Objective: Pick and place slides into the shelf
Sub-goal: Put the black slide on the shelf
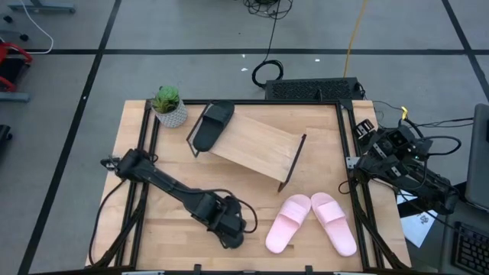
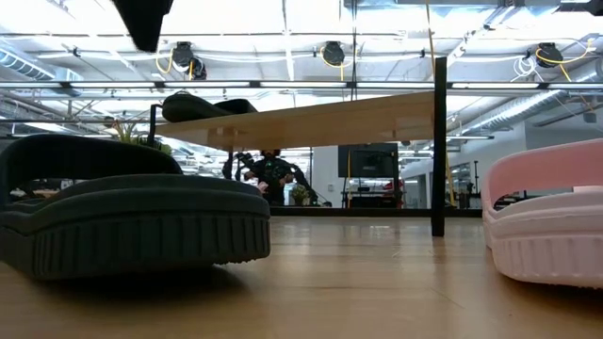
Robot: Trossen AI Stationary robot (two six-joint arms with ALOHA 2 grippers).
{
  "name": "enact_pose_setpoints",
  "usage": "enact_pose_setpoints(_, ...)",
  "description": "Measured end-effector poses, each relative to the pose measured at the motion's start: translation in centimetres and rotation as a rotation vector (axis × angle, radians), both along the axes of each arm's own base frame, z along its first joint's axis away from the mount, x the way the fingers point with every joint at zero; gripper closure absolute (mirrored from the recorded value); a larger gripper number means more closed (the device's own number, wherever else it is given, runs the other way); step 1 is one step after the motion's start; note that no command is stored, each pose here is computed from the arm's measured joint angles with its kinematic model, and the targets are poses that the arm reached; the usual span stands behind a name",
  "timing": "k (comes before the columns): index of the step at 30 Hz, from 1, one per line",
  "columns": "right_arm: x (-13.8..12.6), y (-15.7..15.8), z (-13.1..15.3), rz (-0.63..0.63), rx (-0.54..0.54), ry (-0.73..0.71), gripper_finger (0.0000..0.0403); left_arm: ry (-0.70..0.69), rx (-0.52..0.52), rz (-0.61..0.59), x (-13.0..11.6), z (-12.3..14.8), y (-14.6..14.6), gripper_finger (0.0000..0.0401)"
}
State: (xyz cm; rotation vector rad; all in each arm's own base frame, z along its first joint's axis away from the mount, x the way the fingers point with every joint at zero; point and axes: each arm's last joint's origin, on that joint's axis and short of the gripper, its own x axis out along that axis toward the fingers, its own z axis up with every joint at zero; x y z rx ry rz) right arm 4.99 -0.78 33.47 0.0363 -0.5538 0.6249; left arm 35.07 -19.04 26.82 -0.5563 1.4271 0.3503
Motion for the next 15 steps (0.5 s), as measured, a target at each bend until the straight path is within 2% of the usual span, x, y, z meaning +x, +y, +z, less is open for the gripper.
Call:
enact_pose_setpoints(9,0.0,0.1,-0.1,0.019,-0.032,0.029,0.0216,0.094,0.045,0.023,0.4,-3.1,-1.3,0.0224)
enact_pose_setpoints(15,0.0,0.1,-0.1,0.021,-0.035,0.032,0.0216,0.114,0.072,0.036,0.5,-3.7,-1.3,0.0224)
